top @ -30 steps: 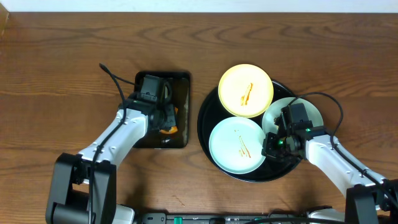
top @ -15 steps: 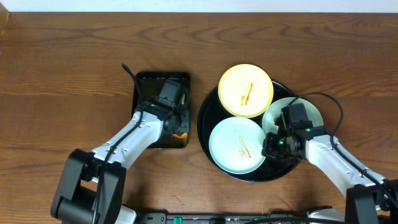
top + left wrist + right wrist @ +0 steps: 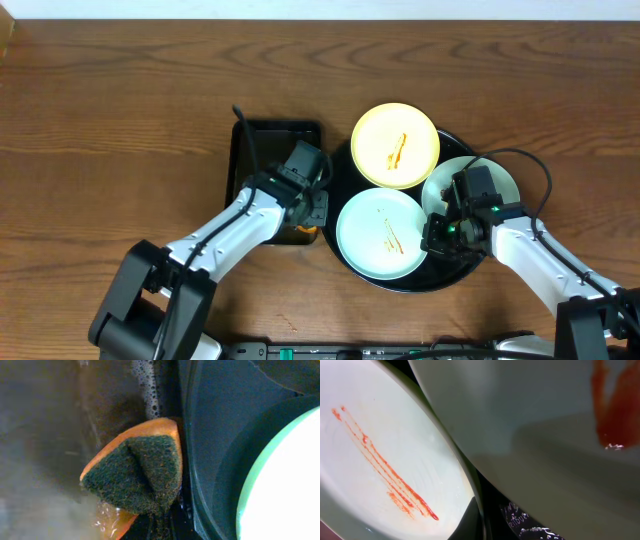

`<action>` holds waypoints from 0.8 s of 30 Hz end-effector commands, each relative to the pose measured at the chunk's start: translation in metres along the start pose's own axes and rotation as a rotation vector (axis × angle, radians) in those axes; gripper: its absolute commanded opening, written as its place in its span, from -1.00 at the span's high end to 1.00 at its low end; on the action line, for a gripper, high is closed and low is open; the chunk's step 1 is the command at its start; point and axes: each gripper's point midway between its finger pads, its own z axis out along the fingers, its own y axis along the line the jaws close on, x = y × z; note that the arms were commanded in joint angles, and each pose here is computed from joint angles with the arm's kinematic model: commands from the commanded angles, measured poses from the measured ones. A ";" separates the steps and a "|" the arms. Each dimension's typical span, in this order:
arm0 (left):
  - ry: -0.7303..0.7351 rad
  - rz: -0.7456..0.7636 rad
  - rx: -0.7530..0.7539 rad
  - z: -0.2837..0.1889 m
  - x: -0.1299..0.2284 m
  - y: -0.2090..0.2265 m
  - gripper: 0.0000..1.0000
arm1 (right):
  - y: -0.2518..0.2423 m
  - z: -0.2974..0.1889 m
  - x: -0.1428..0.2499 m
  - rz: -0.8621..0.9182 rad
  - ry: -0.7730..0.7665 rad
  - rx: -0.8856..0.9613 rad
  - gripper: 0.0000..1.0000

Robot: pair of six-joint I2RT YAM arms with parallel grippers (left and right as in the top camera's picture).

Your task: Clean dirty plates on tray and stack at the side

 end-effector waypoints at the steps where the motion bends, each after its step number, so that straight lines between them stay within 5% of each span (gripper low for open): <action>1: 0.033 0.005 0.036 0.004 0.010 -0.010 0.85 | -0.002 0.002 0.004 0.005 0.015 0.010 0.98; 9: -0.096 0.015 -0.080 -0.026 -0.016 0.006 0.85 | -0.002 0.002 0.005 0.006 0.017 0.011 0.98; 24: -0.346 0.029 -0.063 -0.083 -0.055 -0.001 0.85 | -0.002 0.002 0.005 0.006 0.017 0.011 0.98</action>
